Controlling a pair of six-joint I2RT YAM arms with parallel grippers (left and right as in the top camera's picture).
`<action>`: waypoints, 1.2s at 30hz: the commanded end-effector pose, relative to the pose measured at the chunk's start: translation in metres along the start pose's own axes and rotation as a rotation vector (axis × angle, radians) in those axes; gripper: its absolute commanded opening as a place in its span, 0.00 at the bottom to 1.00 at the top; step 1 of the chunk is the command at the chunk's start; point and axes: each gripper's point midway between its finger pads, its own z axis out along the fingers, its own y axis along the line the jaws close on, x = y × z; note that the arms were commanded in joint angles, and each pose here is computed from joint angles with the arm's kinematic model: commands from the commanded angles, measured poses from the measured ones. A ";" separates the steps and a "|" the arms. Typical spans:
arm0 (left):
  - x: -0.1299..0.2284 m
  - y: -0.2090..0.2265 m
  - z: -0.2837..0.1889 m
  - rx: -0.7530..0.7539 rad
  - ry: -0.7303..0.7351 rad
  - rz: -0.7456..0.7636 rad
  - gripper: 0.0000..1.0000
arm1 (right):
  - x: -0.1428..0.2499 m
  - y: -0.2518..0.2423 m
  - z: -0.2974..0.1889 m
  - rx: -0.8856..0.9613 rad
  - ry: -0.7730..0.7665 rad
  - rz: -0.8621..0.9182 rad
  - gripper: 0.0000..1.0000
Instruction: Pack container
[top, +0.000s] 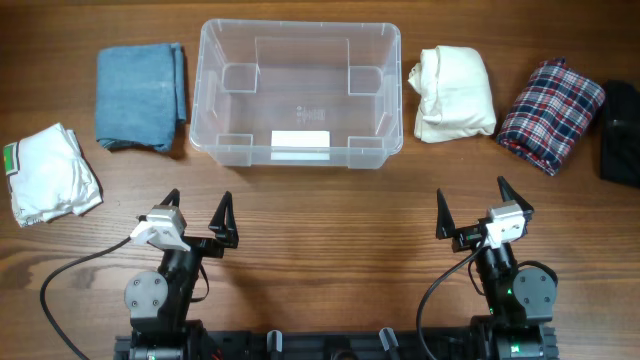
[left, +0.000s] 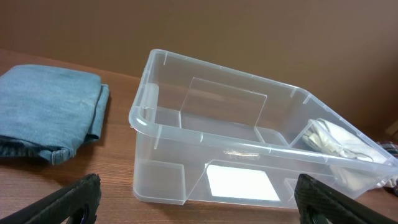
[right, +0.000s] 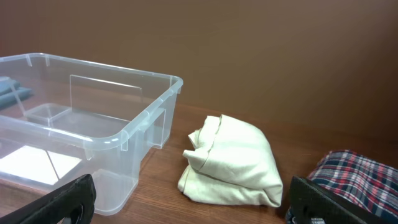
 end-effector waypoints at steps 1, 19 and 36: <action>0.001 0.004 0.000 -0.018 -0.004 0.006 1.00 | 0.002 -0.004 0.000 0.019 0.006 -0.012 1.00; 0.001 0.004 0.000 -0.018 -0.004 0.006 1.00 | 0.002 -0.004 0.000 0.019 0.006 -0.012 1.00; 0.001 0.004 0.000 -0.018 -0.004 0.006 1.00 | -0.124 -0.004 0.048 -0.104 -0.033 0.035 1.00</action>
